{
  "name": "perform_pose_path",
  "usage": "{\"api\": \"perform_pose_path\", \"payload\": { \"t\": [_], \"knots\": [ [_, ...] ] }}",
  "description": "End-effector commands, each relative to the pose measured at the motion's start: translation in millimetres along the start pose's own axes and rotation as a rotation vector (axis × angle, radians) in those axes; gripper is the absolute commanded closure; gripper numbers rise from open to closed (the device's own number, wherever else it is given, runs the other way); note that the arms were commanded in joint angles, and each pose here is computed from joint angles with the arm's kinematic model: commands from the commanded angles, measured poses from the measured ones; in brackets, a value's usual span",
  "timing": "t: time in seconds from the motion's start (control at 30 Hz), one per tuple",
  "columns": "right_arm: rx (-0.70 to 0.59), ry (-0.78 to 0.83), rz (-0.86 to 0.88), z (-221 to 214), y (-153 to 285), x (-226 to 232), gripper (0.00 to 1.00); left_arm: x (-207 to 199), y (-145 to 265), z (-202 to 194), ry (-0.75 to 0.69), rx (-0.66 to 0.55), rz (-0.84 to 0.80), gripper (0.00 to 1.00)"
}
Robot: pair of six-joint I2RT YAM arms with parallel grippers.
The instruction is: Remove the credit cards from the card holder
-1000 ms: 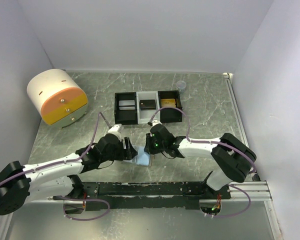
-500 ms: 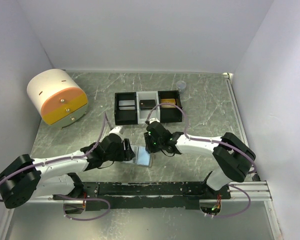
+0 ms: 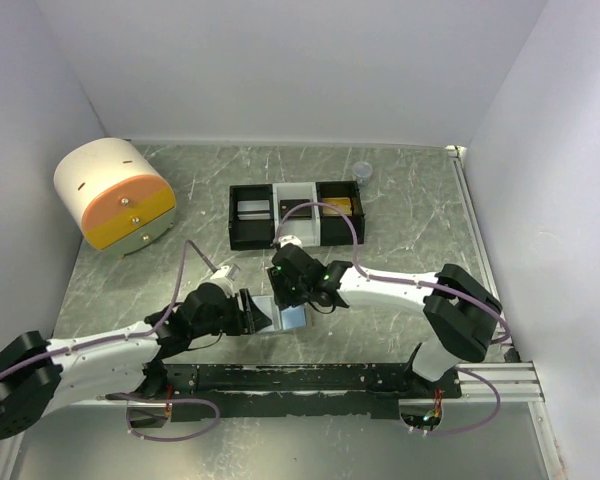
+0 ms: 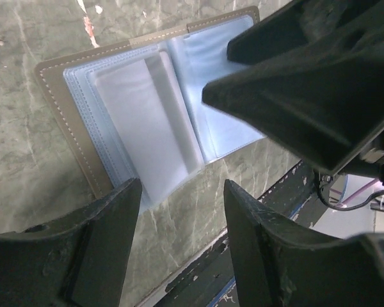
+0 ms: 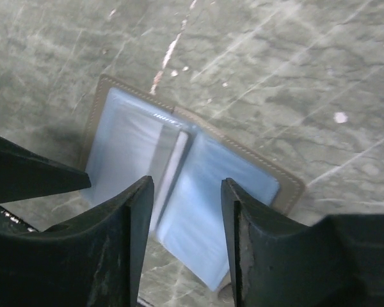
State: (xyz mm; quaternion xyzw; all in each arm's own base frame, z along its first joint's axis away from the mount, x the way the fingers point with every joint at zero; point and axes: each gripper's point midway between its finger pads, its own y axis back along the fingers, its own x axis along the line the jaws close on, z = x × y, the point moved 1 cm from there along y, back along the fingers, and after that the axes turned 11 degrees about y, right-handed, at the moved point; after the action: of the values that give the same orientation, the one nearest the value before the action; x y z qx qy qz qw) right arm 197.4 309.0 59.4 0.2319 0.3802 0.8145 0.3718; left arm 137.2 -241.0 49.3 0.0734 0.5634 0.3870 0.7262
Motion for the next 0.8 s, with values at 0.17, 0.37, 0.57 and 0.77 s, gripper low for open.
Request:
{"api": "perform_pose_path", "payload": {
  "t": [0.17,0.37,0.57,0.77],
  "knots": [
    [0.014,0.023,0.027,3,-10,32,0.51,12,39,32,0.055,-0.182,0.153,0.33],
    [0.01,0.045,-0.059,10,-16,40,0.44,41,65,40,0.158,-0.28,0.296,0.3],
    [0.037,0.046,-0.101,8,-26,44,0.41,50,77,45,0.202,-0.33,0.346,0.27],
    [0.085,0.063,-0.164,-4,-37,41,0.4,49,84,50,0.199,-0.353,0.365,0.21]
  ]
}}
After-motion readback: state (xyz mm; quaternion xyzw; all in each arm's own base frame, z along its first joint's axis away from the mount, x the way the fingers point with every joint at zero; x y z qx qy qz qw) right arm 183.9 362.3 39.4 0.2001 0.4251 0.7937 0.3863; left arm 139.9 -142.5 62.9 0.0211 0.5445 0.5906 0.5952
